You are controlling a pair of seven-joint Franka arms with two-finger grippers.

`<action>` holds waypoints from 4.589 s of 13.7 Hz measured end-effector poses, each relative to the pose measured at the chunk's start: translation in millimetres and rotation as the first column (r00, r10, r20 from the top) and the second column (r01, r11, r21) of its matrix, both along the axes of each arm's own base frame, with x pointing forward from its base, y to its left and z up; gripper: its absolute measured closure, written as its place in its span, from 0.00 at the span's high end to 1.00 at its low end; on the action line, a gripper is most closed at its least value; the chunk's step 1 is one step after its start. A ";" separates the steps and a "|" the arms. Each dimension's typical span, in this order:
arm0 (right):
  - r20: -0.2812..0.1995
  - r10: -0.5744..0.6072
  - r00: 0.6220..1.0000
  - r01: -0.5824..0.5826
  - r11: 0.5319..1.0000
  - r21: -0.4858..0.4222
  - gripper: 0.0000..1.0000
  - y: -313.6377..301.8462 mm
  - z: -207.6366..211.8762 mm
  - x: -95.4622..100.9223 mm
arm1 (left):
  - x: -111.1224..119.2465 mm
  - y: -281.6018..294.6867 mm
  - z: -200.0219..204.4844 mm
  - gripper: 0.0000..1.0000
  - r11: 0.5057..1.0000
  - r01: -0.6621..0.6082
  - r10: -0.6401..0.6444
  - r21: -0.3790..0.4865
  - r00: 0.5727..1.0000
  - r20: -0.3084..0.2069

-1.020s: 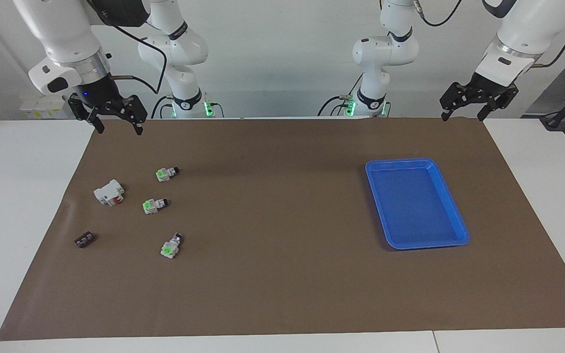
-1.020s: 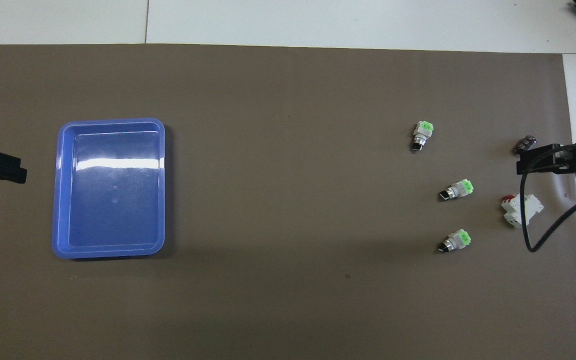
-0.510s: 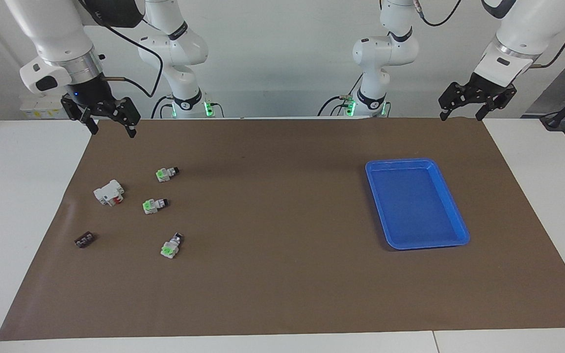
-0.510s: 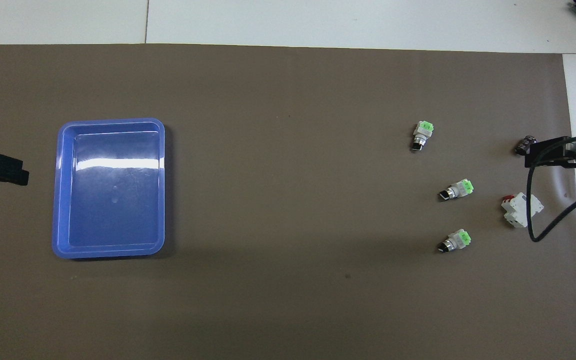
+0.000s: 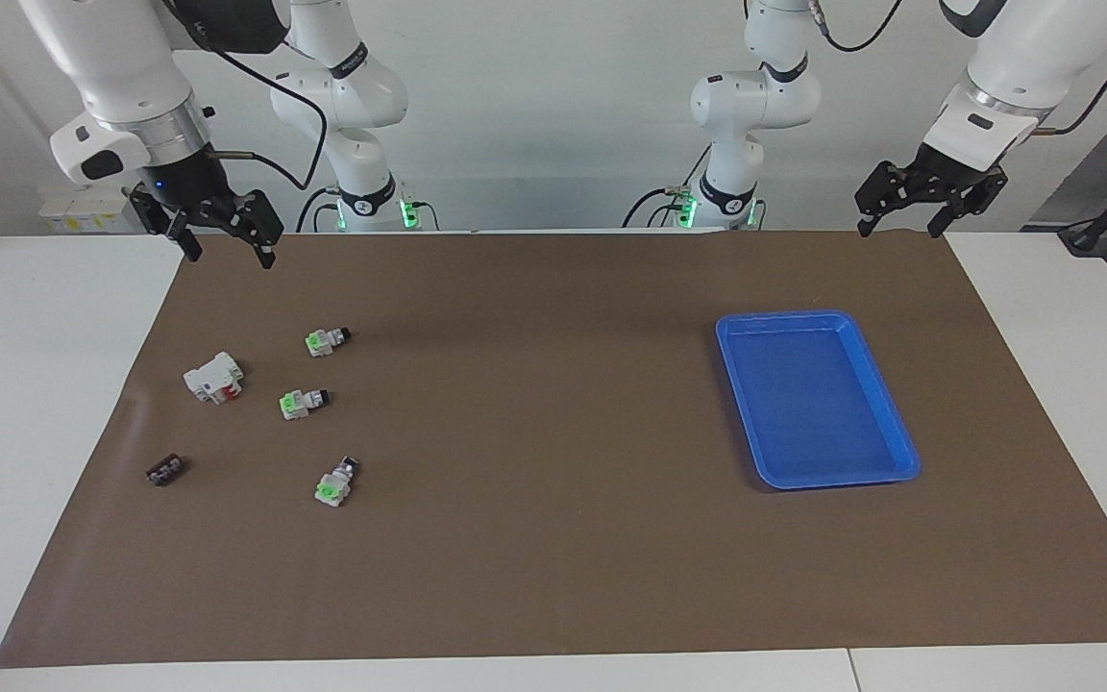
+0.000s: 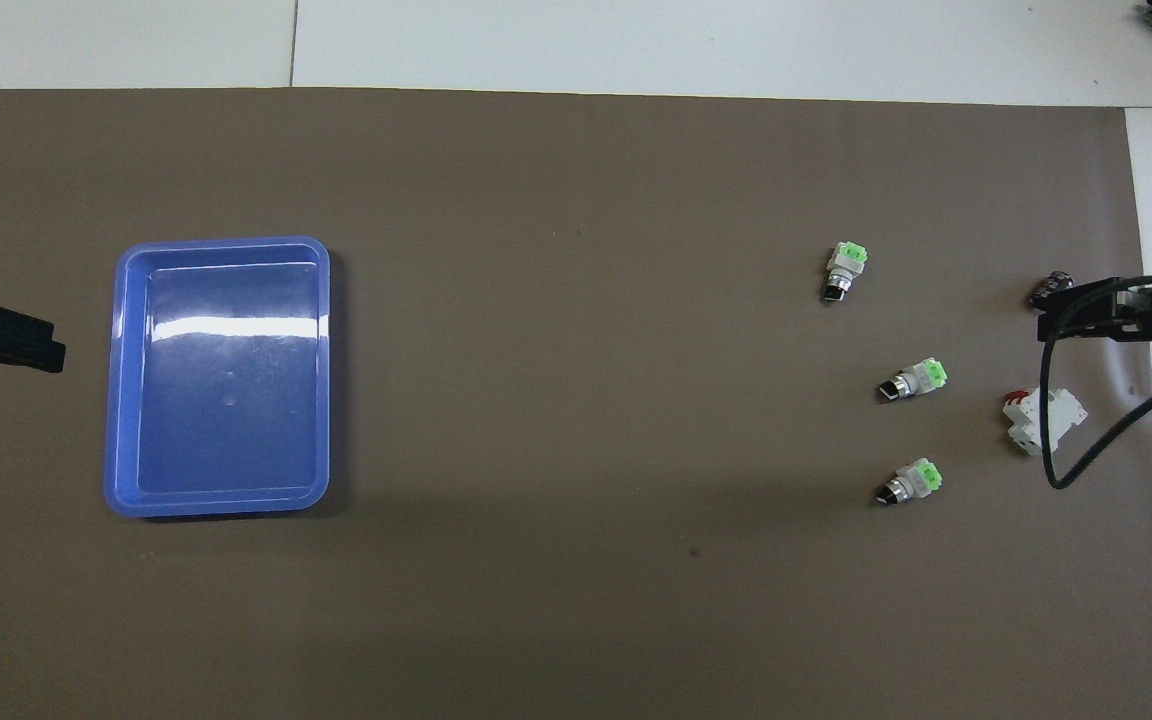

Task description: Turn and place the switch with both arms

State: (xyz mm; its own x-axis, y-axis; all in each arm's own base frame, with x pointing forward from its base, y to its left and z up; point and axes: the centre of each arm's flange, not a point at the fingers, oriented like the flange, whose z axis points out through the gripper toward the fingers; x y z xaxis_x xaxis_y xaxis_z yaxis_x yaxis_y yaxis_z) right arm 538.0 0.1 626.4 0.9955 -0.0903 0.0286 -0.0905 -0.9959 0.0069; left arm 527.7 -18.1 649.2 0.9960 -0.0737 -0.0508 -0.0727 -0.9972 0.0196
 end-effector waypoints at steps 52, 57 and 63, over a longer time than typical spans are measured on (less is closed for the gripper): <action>-0.165 -0.885 0.436 0.880 0.457 -0.128 0.42 -21.0 -338.7 -90.1 | -4.0 10.8 -2.6 1.00 1.000 -0.023 0.023 0.002 1.000 -0.012; -0.369 -0.884 0.285 0.929 0.350 -0.121 0.42 -8.6 -296.6 -66.5 | -4.1 10.8 -2.6 1.00 1.000 -0.023 0.023 0.002 1.000 -0.012; -0.593 -0.805 0.016 0.990 0.097 -0.105 0.42 60.3 -187.8 -17.6 | -4.1 10.8 -2.6 1.00 1.000 -0.023 0.023 0.002 1.000 -0.012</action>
